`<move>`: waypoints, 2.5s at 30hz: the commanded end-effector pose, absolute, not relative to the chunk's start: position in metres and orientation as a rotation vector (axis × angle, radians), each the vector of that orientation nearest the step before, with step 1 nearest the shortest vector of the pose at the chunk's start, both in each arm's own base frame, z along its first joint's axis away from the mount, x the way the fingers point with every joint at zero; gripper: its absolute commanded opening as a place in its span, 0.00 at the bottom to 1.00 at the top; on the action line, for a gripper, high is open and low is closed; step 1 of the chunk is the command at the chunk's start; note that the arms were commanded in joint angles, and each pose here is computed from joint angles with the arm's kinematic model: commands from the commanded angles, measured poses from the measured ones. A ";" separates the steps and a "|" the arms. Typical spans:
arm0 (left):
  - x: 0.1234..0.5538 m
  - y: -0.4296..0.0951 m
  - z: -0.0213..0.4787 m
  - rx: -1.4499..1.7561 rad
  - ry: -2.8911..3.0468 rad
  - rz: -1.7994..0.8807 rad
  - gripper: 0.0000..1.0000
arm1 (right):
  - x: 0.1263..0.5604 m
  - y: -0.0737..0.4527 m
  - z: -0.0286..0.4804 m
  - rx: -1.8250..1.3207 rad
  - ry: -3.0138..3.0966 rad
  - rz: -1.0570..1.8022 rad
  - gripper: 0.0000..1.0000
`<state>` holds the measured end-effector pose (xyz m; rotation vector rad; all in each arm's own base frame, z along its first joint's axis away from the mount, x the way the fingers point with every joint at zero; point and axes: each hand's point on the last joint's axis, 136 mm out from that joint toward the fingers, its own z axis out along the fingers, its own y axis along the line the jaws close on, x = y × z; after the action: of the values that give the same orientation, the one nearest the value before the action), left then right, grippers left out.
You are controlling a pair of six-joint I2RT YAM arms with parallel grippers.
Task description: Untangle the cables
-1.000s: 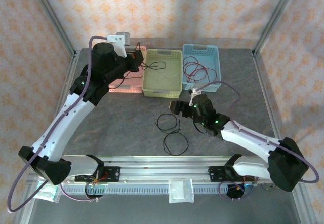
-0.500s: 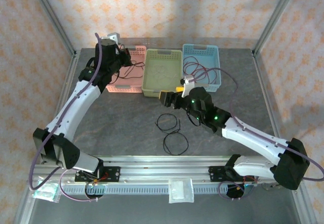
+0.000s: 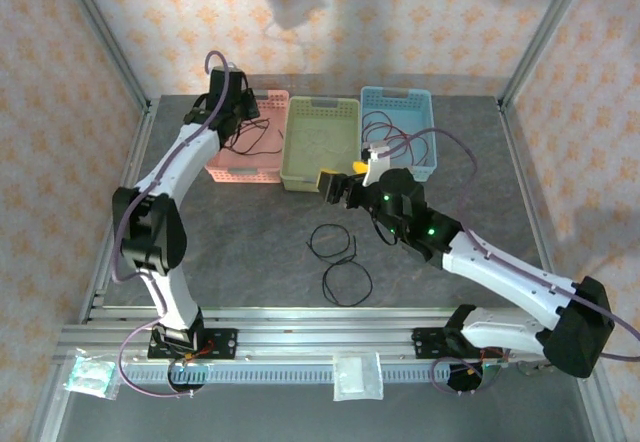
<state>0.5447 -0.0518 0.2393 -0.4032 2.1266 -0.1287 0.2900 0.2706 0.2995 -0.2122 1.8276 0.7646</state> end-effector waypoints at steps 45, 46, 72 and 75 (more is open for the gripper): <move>0.371 -0.181 0.196 -0.136 2.219 -0.441 0.61 | 0.257 0.223 0.137 -0.029 2.531 0.345 0.65; 0.362 -0.184 0.191 -0.145 2.224 -0.457 0.61 | 0.257 0.224 0.133 -0.012 2.541 0.344 0.64; 0.278 -0.097 0.152 -0.640 2.048 -0.864 0.60 | 0.265 0.342 0.051 -0.252 2.694 0.160 0.40; 0.279 -0.098 0.153 -0.630 2.054 -0.866 0.60 | 0.265 0.341 0.044 -0.256 2.705 0.131 0.38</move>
<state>0.2800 -0.0910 0.1496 -0.6572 2.0492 -0.8102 0.2602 0.3468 0.0426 -0.2794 2.7142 0.2054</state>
